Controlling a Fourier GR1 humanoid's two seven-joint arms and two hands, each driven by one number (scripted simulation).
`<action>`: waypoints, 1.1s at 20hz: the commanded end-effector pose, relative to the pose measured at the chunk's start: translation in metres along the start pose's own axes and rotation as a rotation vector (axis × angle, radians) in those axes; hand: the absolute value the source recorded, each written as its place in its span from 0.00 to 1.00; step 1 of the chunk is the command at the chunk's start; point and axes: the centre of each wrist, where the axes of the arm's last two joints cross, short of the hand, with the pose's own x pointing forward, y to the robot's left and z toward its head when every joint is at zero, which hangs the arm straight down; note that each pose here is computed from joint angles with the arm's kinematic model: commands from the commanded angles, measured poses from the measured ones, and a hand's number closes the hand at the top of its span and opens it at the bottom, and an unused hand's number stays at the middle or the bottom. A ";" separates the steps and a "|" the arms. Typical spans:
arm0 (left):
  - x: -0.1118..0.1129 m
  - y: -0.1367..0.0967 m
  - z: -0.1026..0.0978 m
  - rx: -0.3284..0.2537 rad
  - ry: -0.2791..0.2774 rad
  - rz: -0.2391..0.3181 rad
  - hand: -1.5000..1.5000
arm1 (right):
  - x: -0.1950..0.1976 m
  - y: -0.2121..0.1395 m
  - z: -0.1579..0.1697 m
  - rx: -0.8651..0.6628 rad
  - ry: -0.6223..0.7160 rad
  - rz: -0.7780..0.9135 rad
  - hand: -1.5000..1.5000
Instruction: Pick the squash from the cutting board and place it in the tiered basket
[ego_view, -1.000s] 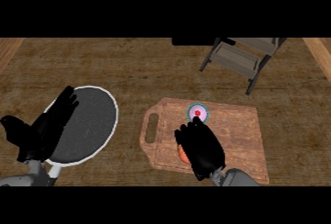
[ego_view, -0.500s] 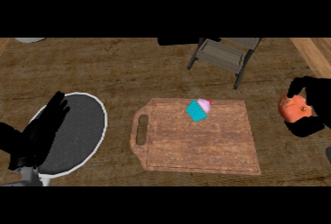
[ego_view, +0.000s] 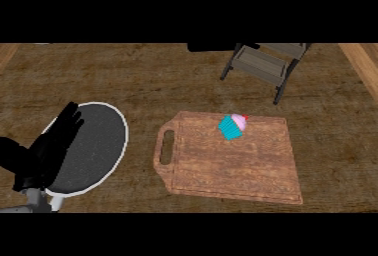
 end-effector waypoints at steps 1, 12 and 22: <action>-0.005 -0.002 -0.008 -0.018 -0.009 -0.010 0.50 | 0.008 -0.057 0.001 -0.048 -0.054 -0.117 1.00; 0.002 -0.019 -0.009 -0.060 -0.016 -0.005 0.50 | 0.103 -0.073 -0.042 0.062 -0.088 -0.149 1.00; 0.003 -0.010 -0.010 -0.065 -0.019 -0.019 0.50 | 0.186 -0.016 -0.085 0.093 -0.047 -0.179 1.00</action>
